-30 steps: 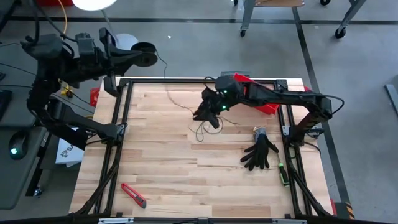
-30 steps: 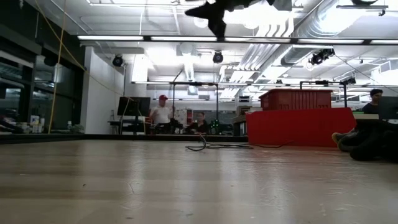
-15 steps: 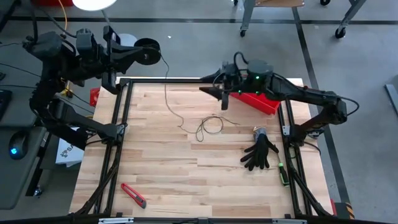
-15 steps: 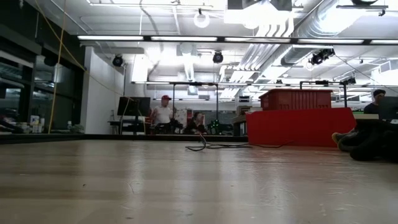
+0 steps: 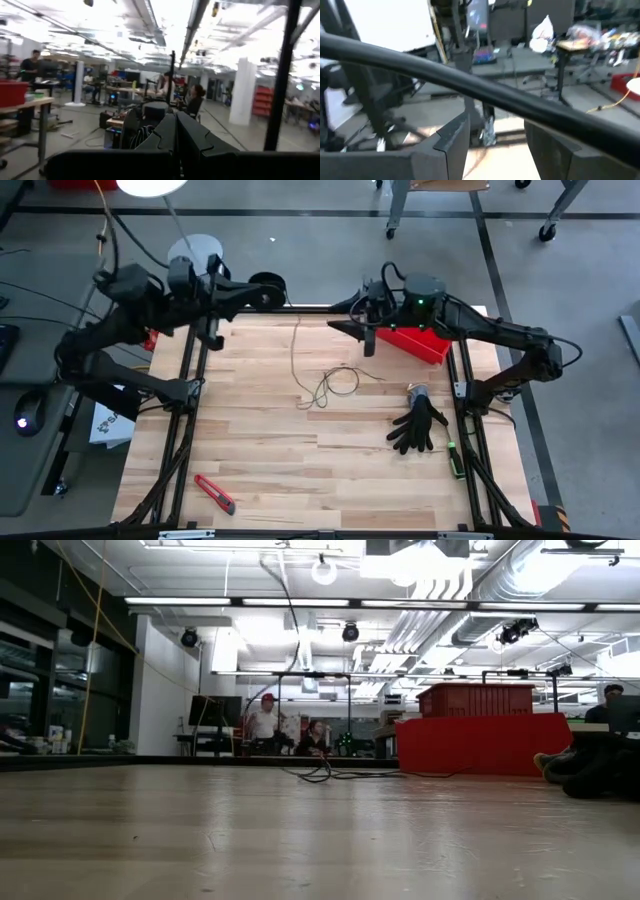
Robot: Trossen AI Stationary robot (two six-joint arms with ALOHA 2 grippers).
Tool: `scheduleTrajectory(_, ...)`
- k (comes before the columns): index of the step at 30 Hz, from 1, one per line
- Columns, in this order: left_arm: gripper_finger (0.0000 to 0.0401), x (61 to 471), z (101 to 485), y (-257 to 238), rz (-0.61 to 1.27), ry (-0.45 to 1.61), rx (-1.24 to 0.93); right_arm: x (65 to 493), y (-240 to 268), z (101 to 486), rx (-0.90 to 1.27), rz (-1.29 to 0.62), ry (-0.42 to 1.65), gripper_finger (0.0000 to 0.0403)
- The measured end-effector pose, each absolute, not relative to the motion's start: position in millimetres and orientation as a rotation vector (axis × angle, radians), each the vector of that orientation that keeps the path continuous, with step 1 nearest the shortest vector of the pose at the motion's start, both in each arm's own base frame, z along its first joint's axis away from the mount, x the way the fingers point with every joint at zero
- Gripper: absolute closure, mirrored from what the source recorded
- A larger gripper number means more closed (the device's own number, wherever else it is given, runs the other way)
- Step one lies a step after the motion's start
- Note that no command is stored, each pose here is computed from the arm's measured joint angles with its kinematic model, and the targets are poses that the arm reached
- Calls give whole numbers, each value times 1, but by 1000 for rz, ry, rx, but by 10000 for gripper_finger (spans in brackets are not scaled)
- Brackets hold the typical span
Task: Coil cords
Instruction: Coil the black wire on the spool
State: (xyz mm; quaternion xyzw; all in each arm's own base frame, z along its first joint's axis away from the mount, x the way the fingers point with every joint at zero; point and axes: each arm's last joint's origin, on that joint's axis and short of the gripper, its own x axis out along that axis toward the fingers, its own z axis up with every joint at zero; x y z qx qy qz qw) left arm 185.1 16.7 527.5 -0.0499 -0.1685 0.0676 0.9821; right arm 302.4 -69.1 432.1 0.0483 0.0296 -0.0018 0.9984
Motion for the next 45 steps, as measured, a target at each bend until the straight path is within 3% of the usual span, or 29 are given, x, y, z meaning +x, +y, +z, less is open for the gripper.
scheduleTrajectory(8, 401, 170, 510, 21, 210, -494, -197, 316, -78, 421, 81, 10, 72, 222)
scheduleTrajectory(16, 401, 181, 506, 22, 183, -476, -231, 351, -86, 411, 113, 38, -96, 222)
scheduleTrajectory(35, 401, 187, 507, 27, 199, -517, -233, 371, -87, 389, 136, 39, -48, 222)
scheduleTrajectory(45, 401, 187, 507, 28, 205, -515, -232, 371, -88, 393, 129, 38, -81, 272)
